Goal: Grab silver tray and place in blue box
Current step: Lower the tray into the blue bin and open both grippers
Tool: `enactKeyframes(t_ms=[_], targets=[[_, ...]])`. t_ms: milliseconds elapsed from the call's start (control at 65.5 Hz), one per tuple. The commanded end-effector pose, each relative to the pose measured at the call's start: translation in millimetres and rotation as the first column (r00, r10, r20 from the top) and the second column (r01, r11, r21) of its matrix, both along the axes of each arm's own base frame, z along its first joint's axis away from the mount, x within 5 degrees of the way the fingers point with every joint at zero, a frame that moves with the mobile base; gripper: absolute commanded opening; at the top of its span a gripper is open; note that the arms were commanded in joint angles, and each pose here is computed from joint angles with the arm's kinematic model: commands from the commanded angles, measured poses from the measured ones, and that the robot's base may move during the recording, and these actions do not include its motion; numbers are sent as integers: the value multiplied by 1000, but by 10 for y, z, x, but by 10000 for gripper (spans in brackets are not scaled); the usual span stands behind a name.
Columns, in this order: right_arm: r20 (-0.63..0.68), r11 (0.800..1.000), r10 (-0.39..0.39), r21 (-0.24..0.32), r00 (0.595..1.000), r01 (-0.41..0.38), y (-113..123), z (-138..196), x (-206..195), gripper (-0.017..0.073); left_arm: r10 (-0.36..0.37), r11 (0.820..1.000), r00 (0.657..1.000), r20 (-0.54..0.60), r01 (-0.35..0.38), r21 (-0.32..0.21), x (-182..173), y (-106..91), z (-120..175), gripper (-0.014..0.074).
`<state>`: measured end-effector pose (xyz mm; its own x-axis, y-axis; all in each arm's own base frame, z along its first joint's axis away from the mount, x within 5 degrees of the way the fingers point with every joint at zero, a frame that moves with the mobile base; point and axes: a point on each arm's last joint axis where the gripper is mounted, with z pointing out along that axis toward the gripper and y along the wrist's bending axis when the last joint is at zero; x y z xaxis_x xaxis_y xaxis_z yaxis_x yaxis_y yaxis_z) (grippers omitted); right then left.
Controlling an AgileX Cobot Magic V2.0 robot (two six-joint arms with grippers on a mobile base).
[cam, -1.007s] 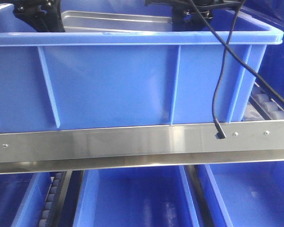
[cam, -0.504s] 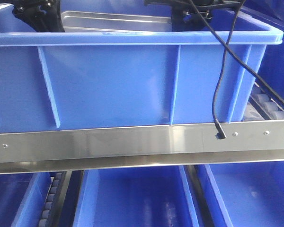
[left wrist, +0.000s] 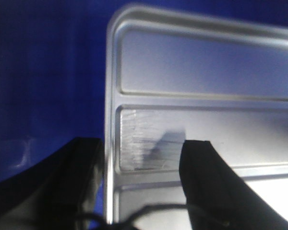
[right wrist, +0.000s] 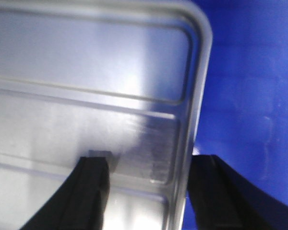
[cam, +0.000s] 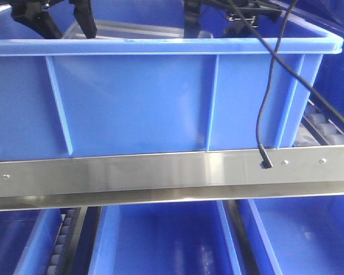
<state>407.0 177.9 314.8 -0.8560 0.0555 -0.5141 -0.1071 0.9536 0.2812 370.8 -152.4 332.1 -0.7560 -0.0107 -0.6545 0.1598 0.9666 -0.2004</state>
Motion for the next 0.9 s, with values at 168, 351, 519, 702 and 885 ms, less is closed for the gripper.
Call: enactKeyframes(t_ms=[168, 351, 519, 702, 885], targets=[[178, 996, -14, 93, 984, -2, -56, 487, -55, 411, 29, 996, 991, 133, -17, -88, -30, 66, 366, 206], [179, 996, -15, 94, 984, -2, -56, 488, -55, 225, 29, 996, 990, 141, -16, -91, -26, 65, 372, -16], [187, 995, -16, 97, 982, -2, -55, 493, -49, 67, 30, 995, 987, 157, -15, -98, -17, 61, 385, -6], [229, 996, 7, 86, 973, -27, -78, 610, -104, 51, 29, 995, 990, 135, -16, -95, -69, 78, 418, -6], [340, 991, 119, 11, 933, -130, -146, 928, -306, 52, 18, 991, 983, 185, 7, -133, -247, 70, 651, -6]])
